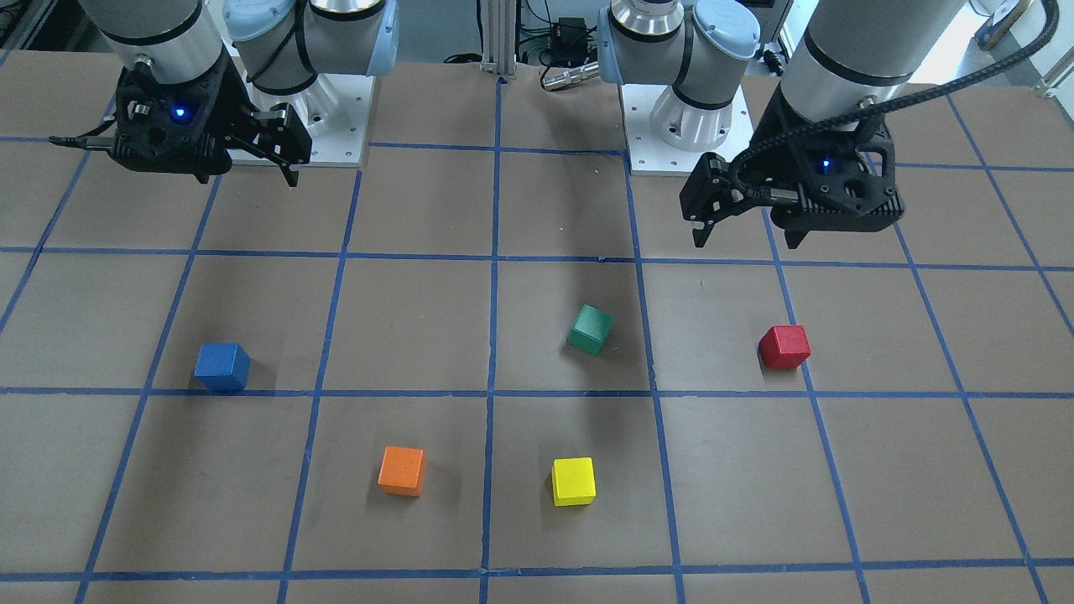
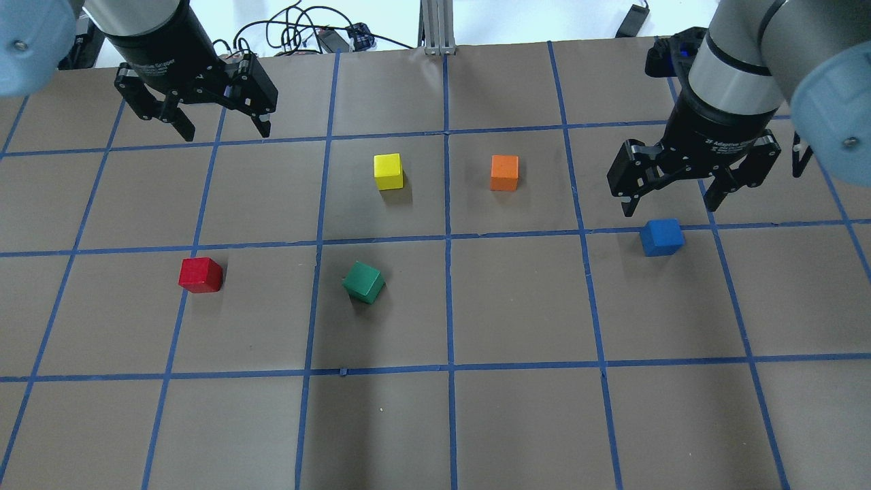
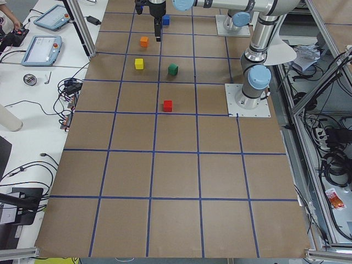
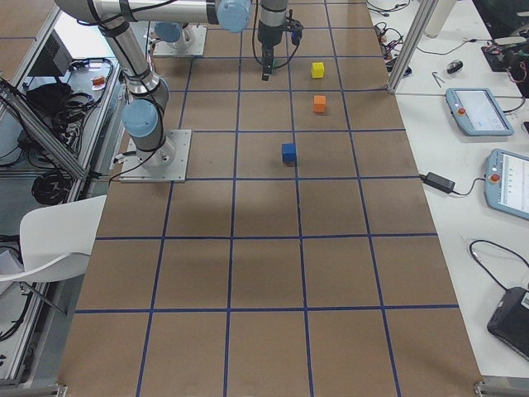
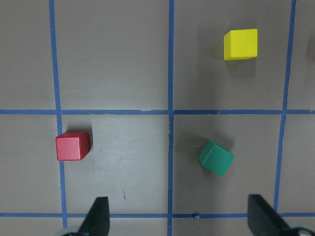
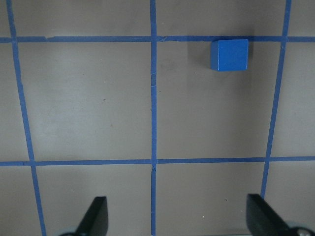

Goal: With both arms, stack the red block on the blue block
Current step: 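Move the left gripper down toward the red cube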

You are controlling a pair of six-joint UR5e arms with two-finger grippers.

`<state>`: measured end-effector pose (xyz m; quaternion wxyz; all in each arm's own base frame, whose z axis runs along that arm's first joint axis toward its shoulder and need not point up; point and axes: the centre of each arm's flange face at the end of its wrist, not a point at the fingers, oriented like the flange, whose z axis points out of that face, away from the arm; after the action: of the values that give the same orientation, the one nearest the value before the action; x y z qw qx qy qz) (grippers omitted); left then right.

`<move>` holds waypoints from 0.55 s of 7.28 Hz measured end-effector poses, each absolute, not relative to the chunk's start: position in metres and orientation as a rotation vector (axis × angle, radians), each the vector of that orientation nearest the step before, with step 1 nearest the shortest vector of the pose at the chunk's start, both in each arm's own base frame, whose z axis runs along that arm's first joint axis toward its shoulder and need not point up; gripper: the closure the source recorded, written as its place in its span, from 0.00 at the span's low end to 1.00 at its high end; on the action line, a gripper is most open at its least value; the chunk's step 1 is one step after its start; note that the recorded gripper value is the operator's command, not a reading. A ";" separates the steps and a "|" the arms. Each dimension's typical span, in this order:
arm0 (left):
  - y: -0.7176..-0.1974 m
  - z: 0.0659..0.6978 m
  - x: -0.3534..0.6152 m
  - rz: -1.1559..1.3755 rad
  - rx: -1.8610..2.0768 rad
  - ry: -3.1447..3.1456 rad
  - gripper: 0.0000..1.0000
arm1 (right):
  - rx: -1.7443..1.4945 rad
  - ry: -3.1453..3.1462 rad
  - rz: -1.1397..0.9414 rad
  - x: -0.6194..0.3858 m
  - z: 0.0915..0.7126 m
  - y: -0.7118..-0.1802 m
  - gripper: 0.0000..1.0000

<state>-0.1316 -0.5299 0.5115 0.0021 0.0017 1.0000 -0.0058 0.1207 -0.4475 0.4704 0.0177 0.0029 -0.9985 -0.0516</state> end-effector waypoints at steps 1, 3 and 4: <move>-0.529 0.511 -0.135 -0.025 0.018 3.136 0.00 | 0.009 -3.103 -0.161 0.121 0.470 -0.448 0.00; -0.528 0.510 -0.140 -0.039 0.029 3.137 0.00 | 0.009 -3.100 -0.162 0.121 0.470 -0.448 0.00; -0.528 0.509 -0.140 -0.037 0.033 3.136 0.00 | 0.009 -3.098 -0.162 0.120 0.470 -0.448 0.00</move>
<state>-0.1399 -0.5277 0.5094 0.0027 0.0105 0.9999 -0.0120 0.1204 -0.4478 0.4700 0.0194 0.0030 -0.9984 -0.0522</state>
